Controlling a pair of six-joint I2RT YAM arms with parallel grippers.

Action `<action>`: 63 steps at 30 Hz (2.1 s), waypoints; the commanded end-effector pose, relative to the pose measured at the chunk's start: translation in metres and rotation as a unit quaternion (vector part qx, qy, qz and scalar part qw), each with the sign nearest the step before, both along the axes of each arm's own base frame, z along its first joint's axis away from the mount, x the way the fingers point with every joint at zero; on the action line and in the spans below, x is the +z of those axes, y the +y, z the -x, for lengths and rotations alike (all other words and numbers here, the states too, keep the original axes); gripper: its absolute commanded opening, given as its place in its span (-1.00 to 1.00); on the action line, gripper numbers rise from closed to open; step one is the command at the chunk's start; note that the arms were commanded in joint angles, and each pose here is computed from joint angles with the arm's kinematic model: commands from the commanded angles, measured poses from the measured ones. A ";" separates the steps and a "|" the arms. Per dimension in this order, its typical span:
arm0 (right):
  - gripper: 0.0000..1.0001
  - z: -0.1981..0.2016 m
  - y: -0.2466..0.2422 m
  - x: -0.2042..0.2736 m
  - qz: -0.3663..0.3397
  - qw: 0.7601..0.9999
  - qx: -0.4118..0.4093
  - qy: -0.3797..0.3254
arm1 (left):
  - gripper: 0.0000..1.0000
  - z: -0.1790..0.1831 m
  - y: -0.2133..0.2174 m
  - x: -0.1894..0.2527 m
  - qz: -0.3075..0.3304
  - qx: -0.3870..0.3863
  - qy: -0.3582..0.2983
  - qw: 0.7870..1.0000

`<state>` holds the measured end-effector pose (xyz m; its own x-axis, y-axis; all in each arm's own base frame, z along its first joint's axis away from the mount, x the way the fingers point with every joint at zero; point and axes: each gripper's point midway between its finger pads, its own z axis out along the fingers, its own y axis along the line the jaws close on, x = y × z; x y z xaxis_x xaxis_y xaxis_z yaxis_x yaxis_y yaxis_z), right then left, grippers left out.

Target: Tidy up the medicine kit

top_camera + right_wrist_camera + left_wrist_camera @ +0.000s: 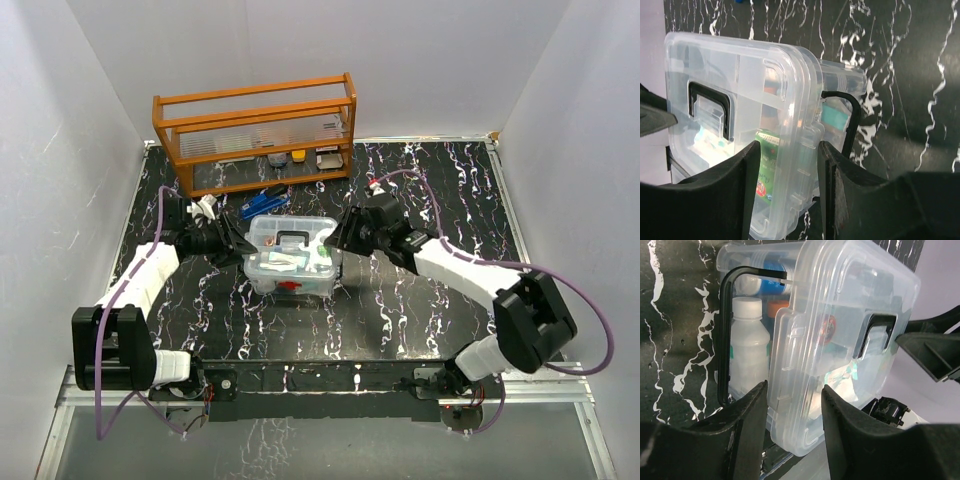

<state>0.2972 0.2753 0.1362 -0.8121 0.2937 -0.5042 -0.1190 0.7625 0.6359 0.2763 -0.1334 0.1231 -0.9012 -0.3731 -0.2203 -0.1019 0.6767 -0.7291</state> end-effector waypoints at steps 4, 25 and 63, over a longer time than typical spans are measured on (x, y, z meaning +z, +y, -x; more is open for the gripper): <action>-0.46 -0.015 0.026 -0.007 0.009 0.997 0.069 -0.014 | -0.17 0.029 0.007 -0.035 -0.061 -0.004 0.083 0.995; 0.66 -0.031 -0.027 0.076 -0.105 0.990 -0.004 -0.091 | 0.69 -0.045 0.023 0.064 -0.164 -0.061 -0.114 0.978; 0.97 -0.044 -0.017 -0.004 -0.267 0.963 -0.009 -0.028 | 0.89 -0.041 -0.060 0.027 -0.366 -0.237 -0.220 0.872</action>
<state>0.3336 0.2511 0.1096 -0.7985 0.5411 -0.2638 -0.0475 0.3803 0.9236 0.3290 -0.1967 0.1543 -0.6686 0.3777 -0.6405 0.4771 0.8786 0.0201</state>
